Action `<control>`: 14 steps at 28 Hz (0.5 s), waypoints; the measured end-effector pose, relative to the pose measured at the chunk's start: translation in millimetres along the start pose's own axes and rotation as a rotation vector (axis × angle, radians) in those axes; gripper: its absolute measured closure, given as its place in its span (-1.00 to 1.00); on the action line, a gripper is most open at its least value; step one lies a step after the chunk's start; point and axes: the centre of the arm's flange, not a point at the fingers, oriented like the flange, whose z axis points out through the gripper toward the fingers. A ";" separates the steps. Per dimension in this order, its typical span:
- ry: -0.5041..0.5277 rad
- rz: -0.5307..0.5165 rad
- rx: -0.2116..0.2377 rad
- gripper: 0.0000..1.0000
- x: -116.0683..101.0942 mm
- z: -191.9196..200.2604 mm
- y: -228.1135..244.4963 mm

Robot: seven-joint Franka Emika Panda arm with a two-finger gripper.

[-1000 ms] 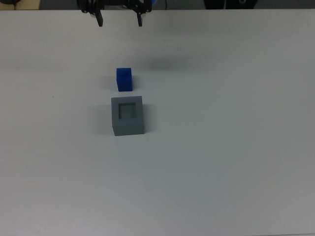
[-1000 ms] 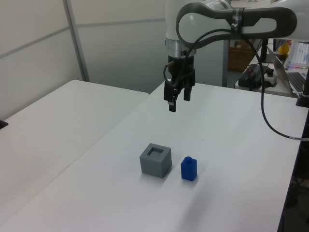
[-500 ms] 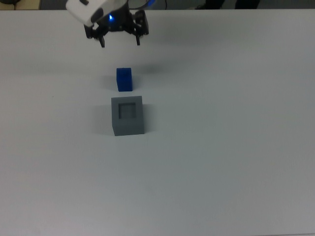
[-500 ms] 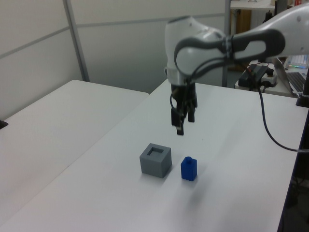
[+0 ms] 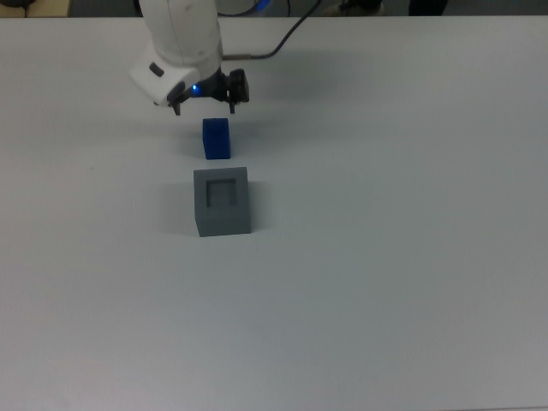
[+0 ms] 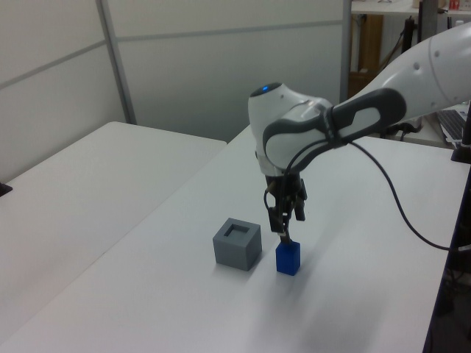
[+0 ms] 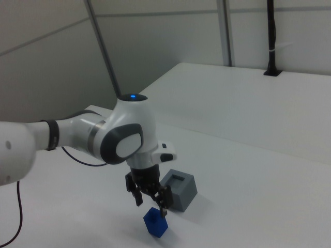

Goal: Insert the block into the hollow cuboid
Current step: 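Close the gripper on the blue block and lift it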

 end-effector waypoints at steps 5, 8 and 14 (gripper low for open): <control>-0.027 0.019 -0.024 -0.90 7.5 25.3 1.7; -0.045 0.026 -0.031 -0.84 9.3 37.1 1.4; -0.062 0.050 -0.036 -0.68 10.4 47.2 -3.1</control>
